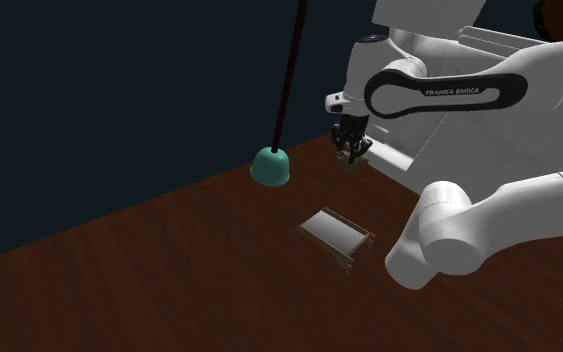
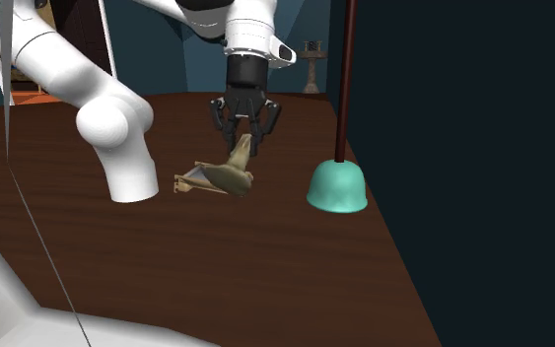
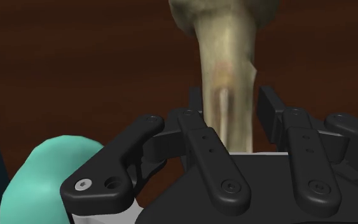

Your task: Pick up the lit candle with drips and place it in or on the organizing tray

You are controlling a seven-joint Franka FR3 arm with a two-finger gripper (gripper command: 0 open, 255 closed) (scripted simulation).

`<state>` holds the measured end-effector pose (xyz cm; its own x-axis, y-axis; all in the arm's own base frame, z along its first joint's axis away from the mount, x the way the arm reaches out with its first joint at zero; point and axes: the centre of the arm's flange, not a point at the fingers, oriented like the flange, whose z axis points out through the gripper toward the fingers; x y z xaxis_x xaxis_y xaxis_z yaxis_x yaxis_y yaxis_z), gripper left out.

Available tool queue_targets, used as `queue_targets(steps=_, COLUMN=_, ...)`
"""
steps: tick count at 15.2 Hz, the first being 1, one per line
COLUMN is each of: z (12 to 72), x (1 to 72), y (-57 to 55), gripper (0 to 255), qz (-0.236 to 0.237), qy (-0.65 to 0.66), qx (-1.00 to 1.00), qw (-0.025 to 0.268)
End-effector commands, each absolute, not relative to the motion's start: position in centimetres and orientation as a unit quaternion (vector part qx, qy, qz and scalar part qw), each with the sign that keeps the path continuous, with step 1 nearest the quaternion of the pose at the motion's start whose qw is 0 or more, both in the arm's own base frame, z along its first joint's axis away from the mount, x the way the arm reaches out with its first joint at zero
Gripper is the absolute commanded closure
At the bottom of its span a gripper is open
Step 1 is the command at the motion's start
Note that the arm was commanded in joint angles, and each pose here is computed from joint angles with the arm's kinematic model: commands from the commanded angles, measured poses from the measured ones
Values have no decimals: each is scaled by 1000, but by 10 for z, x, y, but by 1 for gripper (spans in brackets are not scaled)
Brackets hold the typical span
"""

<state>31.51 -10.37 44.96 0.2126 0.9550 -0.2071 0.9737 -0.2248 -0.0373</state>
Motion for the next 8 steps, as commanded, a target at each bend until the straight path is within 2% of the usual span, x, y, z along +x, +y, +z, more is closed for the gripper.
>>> queue_targets(steps=1, z=449, x=301, y=-82, gripper=255, qz=-93, qy=620, qx=777, qw=51)
queue_targets(steps=8, z=451, x=256, y=-1, gripper=255, qz=-93, qy=620, qx=777, qw=51)
